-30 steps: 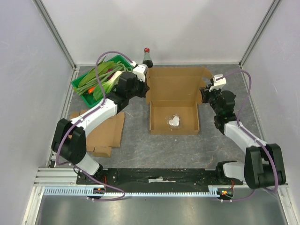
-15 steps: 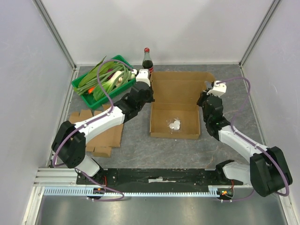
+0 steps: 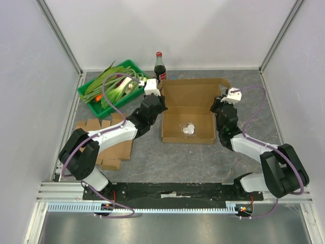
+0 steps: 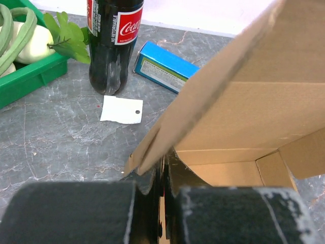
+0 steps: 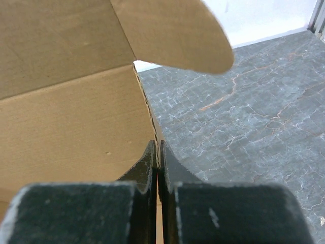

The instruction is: Fold the paper box

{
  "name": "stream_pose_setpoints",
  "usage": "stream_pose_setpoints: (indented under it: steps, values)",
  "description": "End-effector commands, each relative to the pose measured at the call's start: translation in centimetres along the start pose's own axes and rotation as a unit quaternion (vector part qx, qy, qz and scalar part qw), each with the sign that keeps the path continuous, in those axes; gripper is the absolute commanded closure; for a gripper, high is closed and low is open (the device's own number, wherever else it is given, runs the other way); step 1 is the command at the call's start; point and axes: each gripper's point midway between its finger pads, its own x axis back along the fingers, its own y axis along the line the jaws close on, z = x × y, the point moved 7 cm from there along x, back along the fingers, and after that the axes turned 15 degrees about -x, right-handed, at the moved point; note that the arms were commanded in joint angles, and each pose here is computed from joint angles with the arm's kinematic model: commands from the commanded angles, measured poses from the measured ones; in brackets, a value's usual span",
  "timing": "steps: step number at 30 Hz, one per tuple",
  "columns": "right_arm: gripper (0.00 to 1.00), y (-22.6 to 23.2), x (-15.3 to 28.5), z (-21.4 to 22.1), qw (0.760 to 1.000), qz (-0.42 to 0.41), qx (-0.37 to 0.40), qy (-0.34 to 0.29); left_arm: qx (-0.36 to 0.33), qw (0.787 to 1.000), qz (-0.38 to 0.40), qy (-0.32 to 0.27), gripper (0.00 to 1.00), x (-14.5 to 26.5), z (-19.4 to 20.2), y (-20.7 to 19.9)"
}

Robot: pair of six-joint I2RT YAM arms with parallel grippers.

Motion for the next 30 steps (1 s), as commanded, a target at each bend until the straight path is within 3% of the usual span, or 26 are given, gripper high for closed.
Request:
stream_pose_setpoints:
  steps: [1, 11, 23, 30]
  values:
    - [1.0, -0.6, 0.6, 0.5, 1.0, -0.012, -0.008, -0.025, 0.041, 0.996, -0.001, -0.081, 0.98, 0.0, -1.4, 0.1]
    - [1.0, -1.6, 3.1, 1.9, 1.0, -0.024, -0.005, -0.019, 0.058, 0.995, 0.027, -0.071, 0.98, 1.1, 1.7, -0.2]
    - [1.0, -3.3, 6.2, 4.3, 0.999, -0.006, -0.033, 0.031, 0.05, 0.997, 0.026, -0.045, 0.98, 3.1, 5.8, 0.7]
    - [1.0, -1.5, 4.7, 3.3, 0.989, 0.106, -0.086, 0.05, 0.053, 0.998, 0.024, -0.026, 0.98, 3.6, 6.5, 0.9]
